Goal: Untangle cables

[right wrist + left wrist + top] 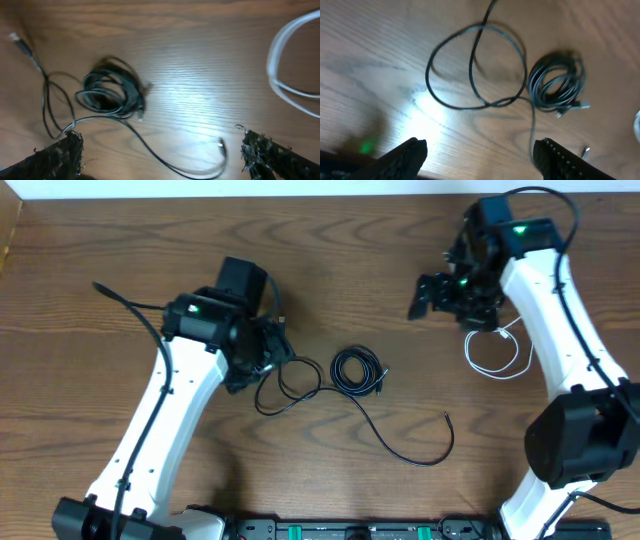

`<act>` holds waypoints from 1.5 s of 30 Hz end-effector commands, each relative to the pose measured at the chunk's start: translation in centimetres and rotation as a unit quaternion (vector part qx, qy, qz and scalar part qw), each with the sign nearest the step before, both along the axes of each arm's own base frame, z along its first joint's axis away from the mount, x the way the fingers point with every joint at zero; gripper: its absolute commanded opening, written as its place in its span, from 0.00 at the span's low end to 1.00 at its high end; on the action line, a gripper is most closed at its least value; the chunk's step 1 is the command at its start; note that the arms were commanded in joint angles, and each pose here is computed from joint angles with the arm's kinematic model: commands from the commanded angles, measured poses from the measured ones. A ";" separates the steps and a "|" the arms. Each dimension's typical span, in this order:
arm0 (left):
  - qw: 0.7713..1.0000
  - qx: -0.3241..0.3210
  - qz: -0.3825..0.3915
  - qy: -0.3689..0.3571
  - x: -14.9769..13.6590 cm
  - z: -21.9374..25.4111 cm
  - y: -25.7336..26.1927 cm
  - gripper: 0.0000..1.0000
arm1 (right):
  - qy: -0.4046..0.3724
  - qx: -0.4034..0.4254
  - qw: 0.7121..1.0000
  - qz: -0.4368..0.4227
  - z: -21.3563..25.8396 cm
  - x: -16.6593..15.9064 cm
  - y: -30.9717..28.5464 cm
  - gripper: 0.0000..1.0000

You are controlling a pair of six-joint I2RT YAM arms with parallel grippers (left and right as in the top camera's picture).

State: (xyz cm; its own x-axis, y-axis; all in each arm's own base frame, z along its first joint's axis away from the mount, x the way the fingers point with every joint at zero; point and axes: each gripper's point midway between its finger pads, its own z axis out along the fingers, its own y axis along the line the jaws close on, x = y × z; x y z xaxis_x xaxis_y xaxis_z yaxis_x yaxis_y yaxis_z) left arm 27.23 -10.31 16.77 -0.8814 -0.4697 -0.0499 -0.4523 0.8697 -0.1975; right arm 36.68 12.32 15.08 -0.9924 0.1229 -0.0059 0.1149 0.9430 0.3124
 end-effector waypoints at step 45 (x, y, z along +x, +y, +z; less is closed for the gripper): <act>0.985 0.007 0.158 0.064 -4.1 -13.0 -0.6 0.69 | 0.005 0.011 0.998 0.056 0.1 -2.2 5.2 0.99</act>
State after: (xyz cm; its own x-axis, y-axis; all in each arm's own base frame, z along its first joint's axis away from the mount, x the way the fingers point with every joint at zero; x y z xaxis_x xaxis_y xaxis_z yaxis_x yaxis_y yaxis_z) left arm 23.58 -11.75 4.50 -0.7515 -0.6573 0.0572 -0.6568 0.7372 -0.1586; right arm 34.72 17.41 15.15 -1.0000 0.0056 0.0022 0.0060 0.9431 0.3325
